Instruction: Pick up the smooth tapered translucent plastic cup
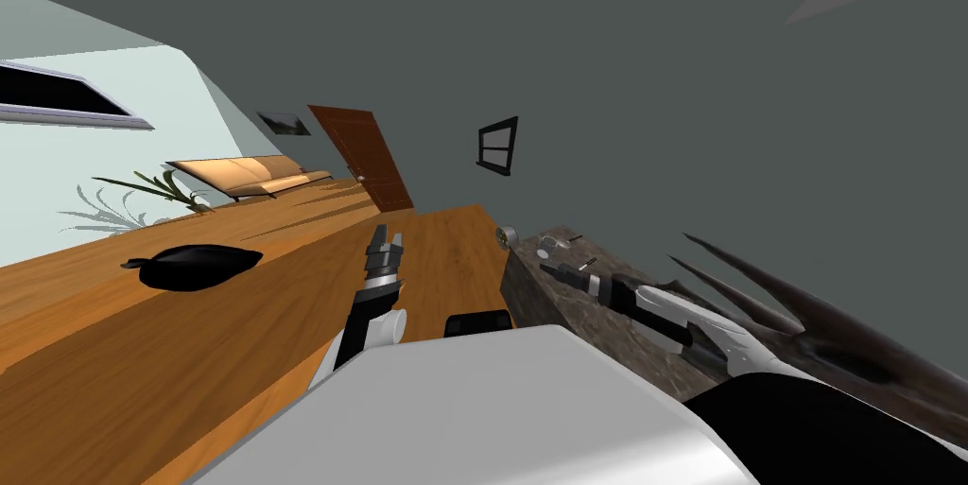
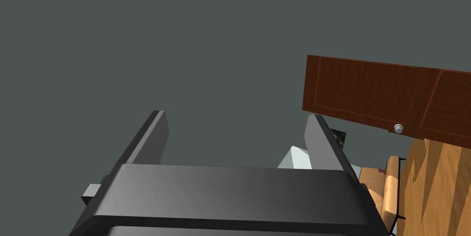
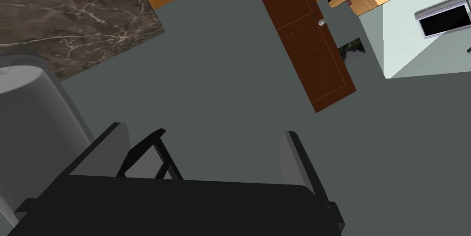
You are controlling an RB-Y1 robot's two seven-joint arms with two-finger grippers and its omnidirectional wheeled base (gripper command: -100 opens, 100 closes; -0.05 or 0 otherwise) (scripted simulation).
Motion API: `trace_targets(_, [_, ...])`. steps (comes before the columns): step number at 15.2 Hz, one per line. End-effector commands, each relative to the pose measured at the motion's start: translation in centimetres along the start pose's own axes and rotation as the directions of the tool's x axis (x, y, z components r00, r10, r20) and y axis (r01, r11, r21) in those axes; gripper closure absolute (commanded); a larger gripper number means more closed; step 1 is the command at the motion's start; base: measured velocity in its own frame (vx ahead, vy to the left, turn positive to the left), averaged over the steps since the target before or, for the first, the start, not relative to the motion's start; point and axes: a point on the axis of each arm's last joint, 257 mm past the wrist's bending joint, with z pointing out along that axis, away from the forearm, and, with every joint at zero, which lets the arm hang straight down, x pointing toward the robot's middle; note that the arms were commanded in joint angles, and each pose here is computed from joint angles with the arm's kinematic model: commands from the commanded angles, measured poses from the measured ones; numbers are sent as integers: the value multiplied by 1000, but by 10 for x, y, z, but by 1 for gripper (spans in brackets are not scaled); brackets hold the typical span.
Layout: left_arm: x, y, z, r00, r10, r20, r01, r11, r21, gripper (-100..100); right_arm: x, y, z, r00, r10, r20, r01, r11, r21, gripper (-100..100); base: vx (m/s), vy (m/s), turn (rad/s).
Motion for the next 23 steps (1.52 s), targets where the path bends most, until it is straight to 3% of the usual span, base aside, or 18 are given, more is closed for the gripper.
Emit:
trace_targets(1, [0, 0, 0, 1000, 0, 0, 0, 1000, 0, 0, 8, -13, -8, 998, -32, -61, 33, 999, 23, -100, 14, -12, 79])
trace_targets(7, [0, 0, 0, 1000, 0, 0, 0, 1000, 0, 0, 11, -26, -19, 981, -100, -165, 107, 994, 35, -100, 11, -15, 45])
trace_targets(13, [0, 0, 0, 1000, 0, 0, 0, 1000, 0, 0, 16, -46, -38, 938, -175, -300, 198, 979, 49, -100, 12, -13, 55])
trace_targets(22, [0, 0, 0, 1000, 0, 0, 0, 1000, 0, 0, 15, -73, -65, 836, -267, -480, 325, 945, 39, -100, 13, -14, 56])
trace_targets(23, [0, 0, 0, 1000, 0, 0, 0, 1000, 0, 0, 16, -80, -72, 809, -280, -517, 348, 937, 37, -100, 14, -13, 60])
